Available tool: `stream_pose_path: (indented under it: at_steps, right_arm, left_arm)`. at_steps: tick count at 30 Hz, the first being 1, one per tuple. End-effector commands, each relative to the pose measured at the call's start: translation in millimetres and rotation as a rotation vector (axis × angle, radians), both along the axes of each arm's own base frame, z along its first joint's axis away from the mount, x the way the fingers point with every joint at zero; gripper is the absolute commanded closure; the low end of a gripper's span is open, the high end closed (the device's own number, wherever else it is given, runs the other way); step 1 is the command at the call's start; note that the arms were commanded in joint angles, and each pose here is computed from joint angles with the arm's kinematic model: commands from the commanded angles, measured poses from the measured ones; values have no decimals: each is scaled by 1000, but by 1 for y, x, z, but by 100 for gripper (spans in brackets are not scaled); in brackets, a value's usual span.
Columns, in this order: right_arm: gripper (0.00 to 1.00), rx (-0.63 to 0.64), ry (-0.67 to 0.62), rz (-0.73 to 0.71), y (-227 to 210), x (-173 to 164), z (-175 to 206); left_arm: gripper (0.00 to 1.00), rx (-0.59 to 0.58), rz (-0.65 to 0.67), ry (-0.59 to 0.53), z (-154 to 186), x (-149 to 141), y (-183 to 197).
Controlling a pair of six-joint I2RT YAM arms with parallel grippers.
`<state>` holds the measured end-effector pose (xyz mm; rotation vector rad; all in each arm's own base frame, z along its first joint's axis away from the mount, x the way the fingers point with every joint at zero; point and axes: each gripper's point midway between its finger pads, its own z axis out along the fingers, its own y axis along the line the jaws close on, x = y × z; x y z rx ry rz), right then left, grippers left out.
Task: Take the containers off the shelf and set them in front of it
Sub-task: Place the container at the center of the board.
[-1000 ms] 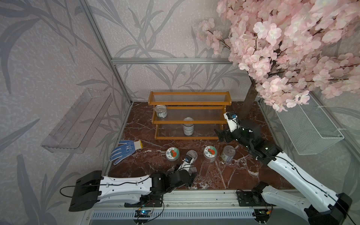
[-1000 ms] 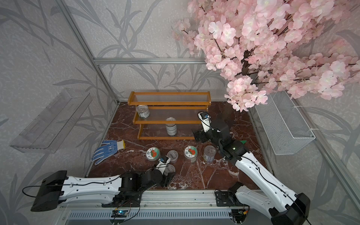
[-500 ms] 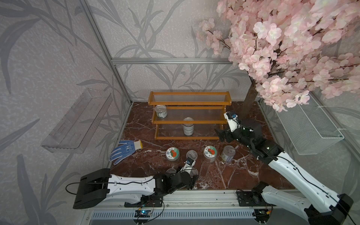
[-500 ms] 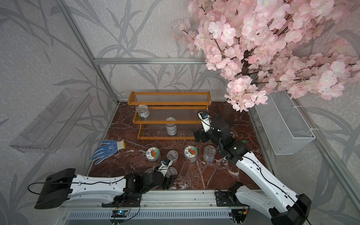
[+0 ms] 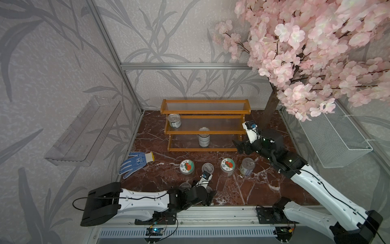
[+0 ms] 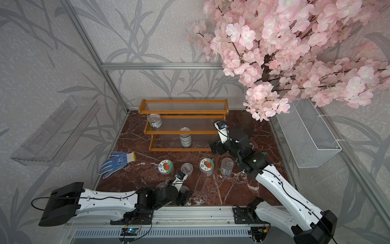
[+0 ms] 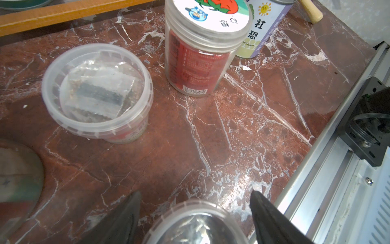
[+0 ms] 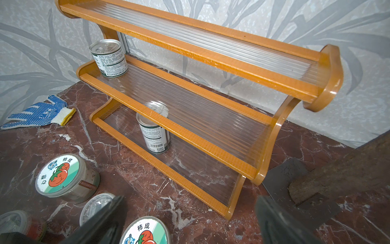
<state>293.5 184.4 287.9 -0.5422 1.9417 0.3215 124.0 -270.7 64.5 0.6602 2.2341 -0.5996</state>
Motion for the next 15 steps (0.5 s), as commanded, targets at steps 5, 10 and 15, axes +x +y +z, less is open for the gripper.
stream_pose_path:
  at_steps: [5,10,15]
  right_arm:
    - [1,11,-17,7,3,4,10]
    - [1,8,-15,11,4,5,9]
    - [1,-6,-9,11,2,3,5]
  left_arm:
    - [14,6,-23,-42,23,3,-9]
    - [13,53,-41,-69,41,3,-3]
    - [13,117,-22,-5,45,-5,23]
